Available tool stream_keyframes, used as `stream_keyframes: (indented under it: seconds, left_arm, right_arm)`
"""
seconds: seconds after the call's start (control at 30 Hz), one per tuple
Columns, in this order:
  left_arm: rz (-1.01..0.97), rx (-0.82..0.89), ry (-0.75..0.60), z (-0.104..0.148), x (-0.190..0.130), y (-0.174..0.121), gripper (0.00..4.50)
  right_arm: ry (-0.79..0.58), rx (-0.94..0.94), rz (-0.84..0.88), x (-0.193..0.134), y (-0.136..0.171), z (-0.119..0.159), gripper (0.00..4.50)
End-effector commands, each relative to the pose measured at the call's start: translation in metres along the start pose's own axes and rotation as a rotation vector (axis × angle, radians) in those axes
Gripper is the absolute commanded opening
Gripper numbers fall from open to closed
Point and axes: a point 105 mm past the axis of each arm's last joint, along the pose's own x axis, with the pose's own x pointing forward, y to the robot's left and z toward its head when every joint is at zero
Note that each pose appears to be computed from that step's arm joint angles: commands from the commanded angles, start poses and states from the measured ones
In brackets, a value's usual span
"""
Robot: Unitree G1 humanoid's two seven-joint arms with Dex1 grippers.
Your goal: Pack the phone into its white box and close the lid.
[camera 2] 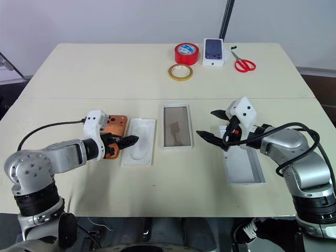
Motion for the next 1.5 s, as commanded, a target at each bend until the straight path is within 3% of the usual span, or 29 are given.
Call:
stream_keyframes:
  seconds: [0.03,0.2,0.27,0.33,0.53,0.7,1.03,1.13,1.37,1.5]
  left_arm:
    - [-0.054,-0.036,0.026,-0.005,0.006,-0.012,4.5]
    - [-0.06,-0.093,0.051,-0.008,0.012,-0.014,4.5]
    - [-0.052,-0.115,0.051,-0.008,0.014,-0.013,3.98]
    - [-0.037,-0.131,0.05,-0.007,0.014,-0.011,3.26]
    - [-0.017,-0.154,0.051,-0.005,0.015,-0.008,0.09]
    - [-0.008,-0.202,-0.001,0.008,0.012,-0.003,0.03]
    - [-0.037,-0.353,-0.133,0.039,-0.006,0.0,0.03]
    - [-0.028,-0.361,-0.132,0.042,-0.01,0.0,0.0]
    - [-0.004,-0.391,-0.139,0.045,-0.015,0.004,0.0]
    - [-0.009,-0.389,-0.147,0.051,-0.017,0.002,0.0]
  right_arm:
    - [-0.032,-0.06,0.081,0.003,0.017,0.018,4.49]
    - [-0.027,-0.062,0.104,0.005,0.022,0.018,4.49]
    - [-0.026,-0.063,0.11,0.005,0.023,0.019,4.5]
    - [-0.025,-0.068,0.125,0.005,0.026,0.02,4.5]
    - [0.037,-0.101,0.203,0.008,0.042,0.016,4.5]
    - [0.133,-0.146,0.314,0.017,0.061,0.0,4.5]
    - [0.259,-0.27,0.349,0.059,0.052,-0.027,4.5]
    - [0.294,-0.303,0.362,0.069,0.051,-0.036,3.62]
    - [0.299,-0.387,0.419,0.069,0.061,-0.036,0.06]
    - [0.293,-0.401,0.452,0.063,0.074,-0.033,0.06]
